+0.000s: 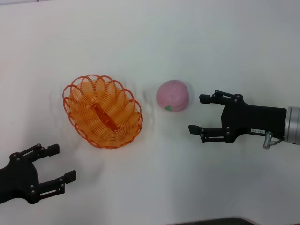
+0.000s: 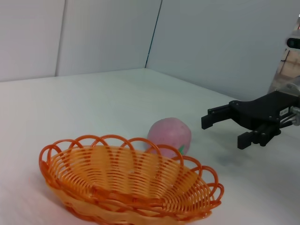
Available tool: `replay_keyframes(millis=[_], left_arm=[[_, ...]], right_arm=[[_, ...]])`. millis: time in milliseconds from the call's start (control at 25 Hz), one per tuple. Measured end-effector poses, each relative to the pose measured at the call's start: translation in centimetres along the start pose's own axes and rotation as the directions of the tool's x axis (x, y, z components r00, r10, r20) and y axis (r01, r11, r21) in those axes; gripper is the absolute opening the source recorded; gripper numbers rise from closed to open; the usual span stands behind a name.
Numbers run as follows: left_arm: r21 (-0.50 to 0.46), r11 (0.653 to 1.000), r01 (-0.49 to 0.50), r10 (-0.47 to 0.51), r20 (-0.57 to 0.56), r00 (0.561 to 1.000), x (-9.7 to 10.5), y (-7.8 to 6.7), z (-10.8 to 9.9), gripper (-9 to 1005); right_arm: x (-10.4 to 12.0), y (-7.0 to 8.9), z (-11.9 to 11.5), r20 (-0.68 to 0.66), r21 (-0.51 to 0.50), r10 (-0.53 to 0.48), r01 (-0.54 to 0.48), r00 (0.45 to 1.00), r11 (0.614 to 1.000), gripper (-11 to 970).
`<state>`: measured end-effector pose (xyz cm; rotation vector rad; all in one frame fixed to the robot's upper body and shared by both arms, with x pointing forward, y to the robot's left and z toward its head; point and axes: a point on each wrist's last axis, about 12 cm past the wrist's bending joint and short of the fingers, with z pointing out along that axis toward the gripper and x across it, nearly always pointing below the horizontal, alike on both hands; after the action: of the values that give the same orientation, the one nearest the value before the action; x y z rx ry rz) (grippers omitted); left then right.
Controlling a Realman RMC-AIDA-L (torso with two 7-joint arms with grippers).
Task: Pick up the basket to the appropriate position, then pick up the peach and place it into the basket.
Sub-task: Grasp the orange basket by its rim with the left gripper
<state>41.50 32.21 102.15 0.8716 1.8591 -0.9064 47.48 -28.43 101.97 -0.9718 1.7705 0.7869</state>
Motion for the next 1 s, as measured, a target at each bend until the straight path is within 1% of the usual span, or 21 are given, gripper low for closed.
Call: replay_keyframes(millis=[400,520,560,600,680,800,880,1000], left_arm=[[0.006,1.0,0.013,-0.013,0.004,1.0,0.0,-0.1,0.0,840],[0.009,0.998,0.062,-0.062,0.011,0.998,-0.2,-0.1,0.0,839],[0.011,0.994,0.112,-0.112,0.014,0.994,-0.4,0.1,-0.2,839],[0.011,0.994,0.112,-0.112,0.014,0.994,-0.4,0.1,-0.2,839],[0.017,0.984,0.177,-0.177,0.013,0.984,-0.8,0.4,-0.4,839],[0.018,0.948,0.317,-0.317,-0.004,0.948,-1.6,1.2,-0.6,840],[-0.007,0.903,0.43,-0.431,-0.024,0.902,-2.2,2.2,-0.9,840],[-0.035,0.855,0.517,-0.518,-0.033,0.854,-2.8,3.2,-1.2,840]], right_arm=[[-0.1,-0.1,0.1,0.001,-0.003,-0.002,0.002,1.0,1.0,945],[-0.1,-0.1,0.2,0.002,-0.002,-0.001,0.001,1.0,1.0,945],[-0.2,-0.1,0.2,0.002,-0.003,-0.001,0.001,1.0,1.0,945],[-0.2,-0.1,0.2,0.003,-0.003,-0.001,0.001,1.0,1.0,945],[-0.2,-0.1,0.2,0.003,-0.004,-0.001,0.001,1.0,1.0,945],[-0.2,-0.1,0.2,0.004,-0.004,0.0,0.0,1.0,1.0,945],[-0.2,-0.1,0.2,0.006,-0.003,0.0,0.0,1.0,1.0,945],[-0.3,-0.2,0.1,0.01,0.001,0.001,-0.001,1.0,1.0,944]])
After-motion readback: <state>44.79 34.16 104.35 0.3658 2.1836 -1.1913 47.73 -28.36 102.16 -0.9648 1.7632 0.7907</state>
